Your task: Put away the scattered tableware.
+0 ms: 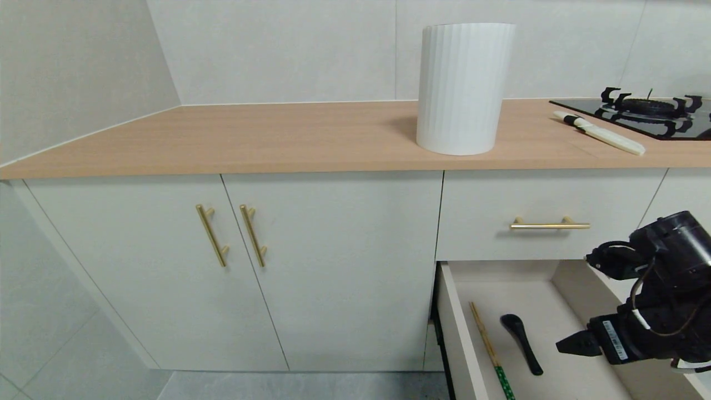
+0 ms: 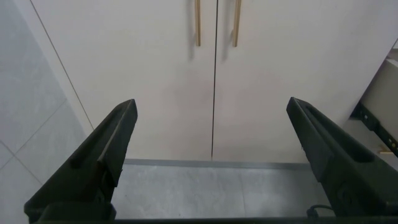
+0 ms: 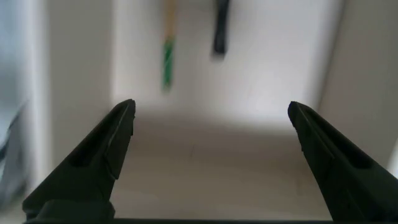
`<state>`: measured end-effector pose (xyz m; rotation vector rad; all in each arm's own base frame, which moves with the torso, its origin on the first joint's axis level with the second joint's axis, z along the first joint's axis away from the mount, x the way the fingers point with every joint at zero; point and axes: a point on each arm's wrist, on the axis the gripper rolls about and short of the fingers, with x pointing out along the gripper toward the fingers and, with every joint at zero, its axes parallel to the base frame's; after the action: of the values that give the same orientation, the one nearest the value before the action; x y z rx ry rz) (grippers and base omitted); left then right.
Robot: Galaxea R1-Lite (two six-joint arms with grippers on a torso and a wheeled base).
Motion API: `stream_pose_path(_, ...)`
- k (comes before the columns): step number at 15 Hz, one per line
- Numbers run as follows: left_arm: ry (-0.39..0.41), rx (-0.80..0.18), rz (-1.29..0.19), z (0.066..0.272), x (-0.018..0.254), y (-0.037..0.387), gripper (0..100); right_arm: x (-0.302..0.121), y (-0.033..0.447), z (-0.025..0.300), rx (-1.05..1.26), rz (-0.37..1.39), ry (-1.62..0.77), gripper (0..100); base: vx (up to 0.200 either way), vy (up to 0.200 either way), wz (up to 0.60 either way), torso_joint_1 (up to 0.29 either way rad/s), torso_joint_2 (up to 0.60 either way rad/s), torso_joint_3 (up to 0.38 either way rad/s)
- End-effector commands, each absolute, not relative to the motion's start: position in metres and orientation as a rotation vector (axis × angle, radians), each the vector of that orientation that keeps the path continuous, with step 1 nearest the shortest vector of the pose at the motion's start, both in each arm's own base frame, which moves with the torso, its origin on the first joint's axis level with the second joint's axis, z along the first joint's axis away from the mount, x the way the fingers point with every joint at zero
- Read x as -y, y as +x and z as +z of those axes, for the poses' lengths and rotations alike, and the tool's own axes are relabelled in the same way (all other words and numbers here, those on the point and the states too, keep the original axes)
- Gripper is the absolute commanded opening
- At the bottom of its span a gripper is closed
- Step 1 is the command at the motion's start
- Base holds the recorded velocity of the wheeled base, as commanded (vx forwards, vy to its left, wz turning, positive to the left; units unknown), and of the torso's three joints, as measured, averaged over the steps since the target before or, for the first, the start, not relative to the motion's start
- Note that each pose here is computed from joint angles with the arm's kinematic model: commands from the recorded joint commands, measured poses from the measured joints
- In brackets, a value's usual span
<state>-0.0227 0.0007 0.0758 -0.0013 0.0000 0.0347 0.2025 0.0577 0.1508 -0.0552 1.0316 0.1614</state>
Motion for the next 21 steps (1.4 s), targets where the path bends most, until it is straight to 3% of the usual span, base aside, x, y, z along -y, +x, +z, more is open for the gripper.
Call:
stream_pose_path(1, -0.002, 0.0, 0.035, 0.076, -0.001, -0.023, 100, -0.059, 0.185, 0.178, -0.919, 0.206, -0.049, 100, 0.0, 0.0, 0.0, 0.0, 0.0, 0.0)
stream_pose_path(9, 0.0, 0.0, 0.035, 0.076, -0.001, -0.023, 100, -0.063, 0.181, 0.177, -0.929, 0.224, -0.066, 100, 0.0, 0.0, 0.0, 0.0, 0.0, 0.0)
stream_pose_path(15, -0.002, 0.0, 0.035, 0.076, -0.001, -0.023, 100, -0.062, 0.174, 0.176, -0.964, 0.25, -0.12, 100, -0.2, 0.0, 0.0, 0.004, 0.0, 0.002)
stream_pose_path(21, -0.002, 0.0, 0.035, 0.076, -0.001, -0.023, 100, -0.073, 0.17, 0.156, -1.129, 0.312, -0.219, 100, 0.0, 0.0, 0.0, 0.0, 0.0, 0.0)
